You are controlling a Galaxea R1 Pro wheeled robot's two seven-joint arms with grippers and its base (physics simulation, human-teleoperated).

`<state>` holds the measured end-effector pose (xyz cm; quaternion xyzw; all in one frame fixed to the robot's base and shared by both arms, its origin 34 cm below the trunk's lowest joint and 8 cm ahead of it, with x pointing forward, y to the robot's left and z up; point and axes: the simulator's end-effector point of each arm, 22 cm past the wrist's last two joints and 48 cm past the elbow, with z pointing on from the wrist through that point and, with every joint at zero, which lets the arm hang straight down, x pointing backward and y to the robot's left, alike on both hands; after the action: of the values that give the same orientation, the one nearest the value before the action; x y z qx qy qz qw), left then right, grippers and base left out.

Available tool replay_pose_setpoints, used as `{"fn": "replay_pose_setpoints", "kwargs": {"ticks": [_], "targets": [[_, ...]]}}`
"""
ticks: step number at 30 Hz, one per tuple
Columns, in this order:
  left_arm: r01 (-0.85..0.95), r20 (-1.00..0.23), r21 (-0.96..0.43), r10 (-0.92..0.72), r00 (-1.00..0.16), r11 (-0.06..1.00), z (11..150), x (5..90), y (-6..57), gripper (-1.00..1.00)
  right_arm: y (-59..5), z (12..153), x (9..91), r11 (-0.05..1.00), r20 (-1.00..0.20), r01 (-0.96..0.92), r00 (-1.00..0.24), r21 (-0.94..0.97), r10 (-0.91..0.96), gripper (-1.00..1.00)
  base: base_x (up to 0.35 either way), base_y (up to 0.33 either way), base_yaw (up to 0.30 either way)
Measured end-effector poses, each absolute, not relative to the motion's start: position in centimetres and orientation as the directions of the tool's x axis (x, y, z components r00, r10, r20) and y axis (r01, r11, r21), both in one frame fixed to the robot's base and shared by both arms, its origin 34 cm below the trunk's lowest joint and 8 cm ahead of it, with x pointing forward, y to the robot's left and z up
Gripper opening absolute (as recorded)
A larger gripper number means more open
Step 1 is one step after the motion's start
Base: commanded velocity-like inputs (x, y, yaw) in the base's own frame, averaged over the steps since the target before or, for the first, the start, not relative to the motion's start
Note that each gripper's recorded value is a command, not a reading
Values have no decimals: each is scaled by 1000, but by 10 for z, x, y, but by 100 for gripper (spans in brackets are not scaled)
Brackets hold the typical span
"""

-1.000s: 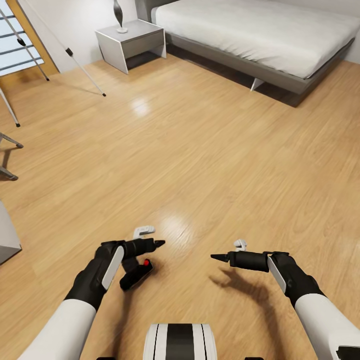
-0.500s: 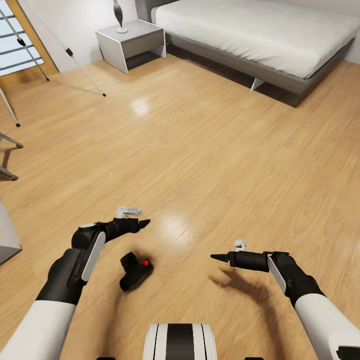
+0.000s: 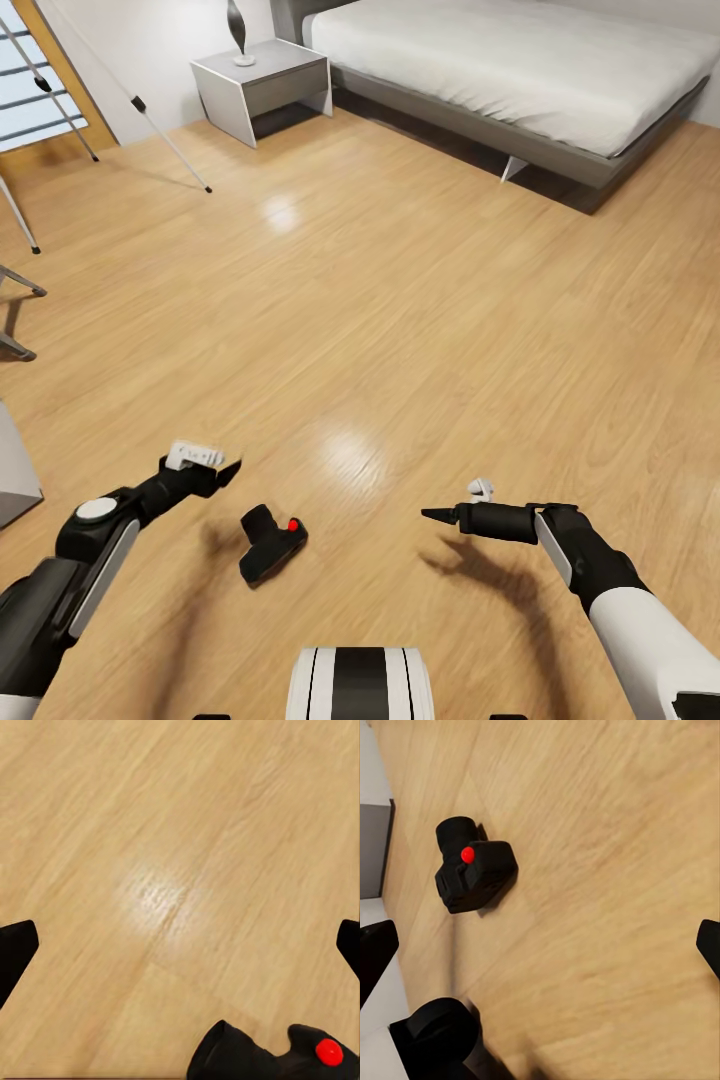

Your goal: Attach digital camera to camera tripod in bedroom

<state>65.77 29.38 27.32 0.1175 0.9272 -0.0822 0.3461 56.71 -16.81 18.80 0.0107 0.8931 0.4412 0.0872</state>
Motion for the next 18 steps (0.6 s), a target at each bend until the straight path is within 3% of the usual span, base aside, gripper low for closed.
{"fn": "replay_pose_setpoints", "kwargs": {"ticks": [13, 18], "targets": [[348, -644, 63, 305, -702, 935, 212, 589, 324, 100, -171, 184, 567, 627, -146, -55, -985, 777, 95, 100, 0, 0, 0], [432, -571, 110, 413, -710, 895, 164, 536, 330, 100, -174, 180, 567, 646, -146, -51, -985, 762, 95, 100, 0, 0, 0]]}}
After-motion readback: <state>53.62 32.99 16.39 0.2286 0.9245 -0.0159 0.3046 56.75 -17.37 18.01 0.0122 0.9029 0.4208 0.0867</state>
